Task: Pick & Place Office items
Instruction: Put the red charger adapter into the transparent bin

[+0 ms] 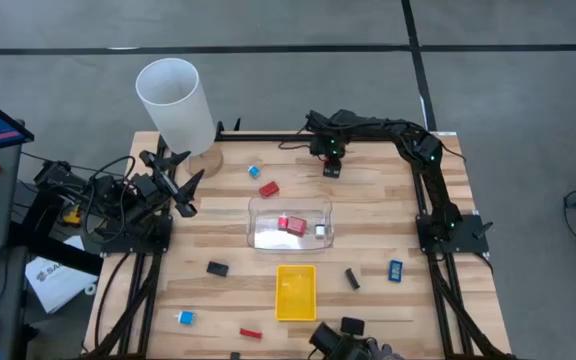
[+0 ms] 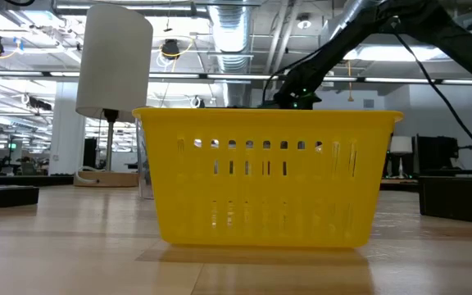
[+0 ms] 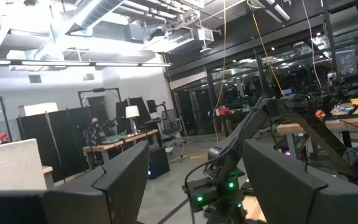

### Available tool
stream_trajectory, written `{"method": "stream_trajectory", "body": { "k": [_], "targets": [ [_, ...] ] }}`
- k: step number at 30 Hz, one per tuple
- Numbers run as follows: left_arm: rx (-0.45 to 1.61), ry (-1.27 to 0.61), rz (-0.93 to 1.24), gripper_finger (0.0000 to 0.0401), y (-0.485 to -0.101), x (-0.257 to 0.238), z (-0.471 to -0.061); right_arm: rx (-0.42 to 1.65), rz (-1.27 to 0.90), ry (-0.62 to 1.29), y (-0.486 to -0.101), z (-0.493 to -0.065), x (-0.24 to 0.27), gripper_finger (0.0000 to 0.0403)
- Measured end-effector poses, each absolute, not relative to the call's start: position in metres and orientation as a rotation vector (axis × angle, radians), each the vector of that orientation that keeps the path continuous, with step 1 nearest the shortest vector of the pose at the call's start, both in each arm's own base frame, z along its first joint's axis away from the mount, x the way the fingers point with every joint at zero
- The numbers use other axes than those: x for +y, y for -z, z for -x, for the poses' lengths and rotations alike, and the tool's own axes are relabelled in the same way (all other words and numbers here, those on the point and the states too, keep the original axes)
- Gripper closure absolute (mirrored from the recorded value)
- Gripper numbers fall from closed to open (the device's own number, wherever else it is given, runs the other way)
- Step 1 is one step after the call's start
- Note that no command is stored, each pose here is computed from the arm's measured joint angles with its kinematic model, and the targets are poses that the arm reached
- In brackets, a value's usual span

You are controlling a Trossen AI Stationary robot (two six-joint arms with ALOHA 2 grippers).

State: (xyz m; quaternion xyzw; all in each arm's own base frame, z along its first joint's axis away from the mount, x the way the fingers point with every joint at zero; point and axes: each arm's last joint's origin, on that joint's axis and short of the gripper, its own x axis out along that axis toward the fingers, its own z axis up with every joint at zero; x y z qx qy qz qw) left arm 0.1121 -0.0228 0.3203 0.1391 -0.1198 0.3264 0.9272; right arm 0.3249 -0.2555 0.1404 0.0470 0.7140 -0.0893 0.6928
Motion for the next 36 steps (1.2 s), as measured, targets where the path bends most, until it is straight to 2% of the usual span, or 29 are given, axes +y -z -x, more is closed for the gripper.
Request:
{"method": "stream_trajectory", "body": {
  "k": [6, 13, 19, 26, 30, 36],
  "targets": [
    [-0.246, -0.667, -0.289, 0.0148, -0.32, -0.023, -0.112, 1.755, -0.197, 0.231, -0.155, -0.311, -0.252, 0.0203],
    [-0.246, -0.668, -0.289, 0.0148, -0.32, -0.023, -0.112, 1.771, -0.277, 0.33, -0.206, -0.293, -0.239, 0.0203],
    [-0.246, -0.668, -0.287, 0.0148, -0.32, -0.023, -0.112, 1.551, -0.317, 0.323, -0.268, -0.294, -0.197, 0.0203],
    [-0.247, -0.667, -0.283, 0.0148, -0.32, -0.023, -0.112, 1.236, -0.221, 0.234, -0.329, -0.31, -0.117, 0.0203],
    [-0.253, -0.661, -0.272, 0.0148, -0.32, -0.023, -0.112, 1.103, -0.196, 0.152, -0.347, -0.32, -0.072, 0.0203],
    [-0.262, -0.651, -0.259, 0.0148, -0.32, -0.023, -0.112, 0.975, -0.16, 0.031, -0.352, -0.342, -0.016, 0.0197]
  ]
}}
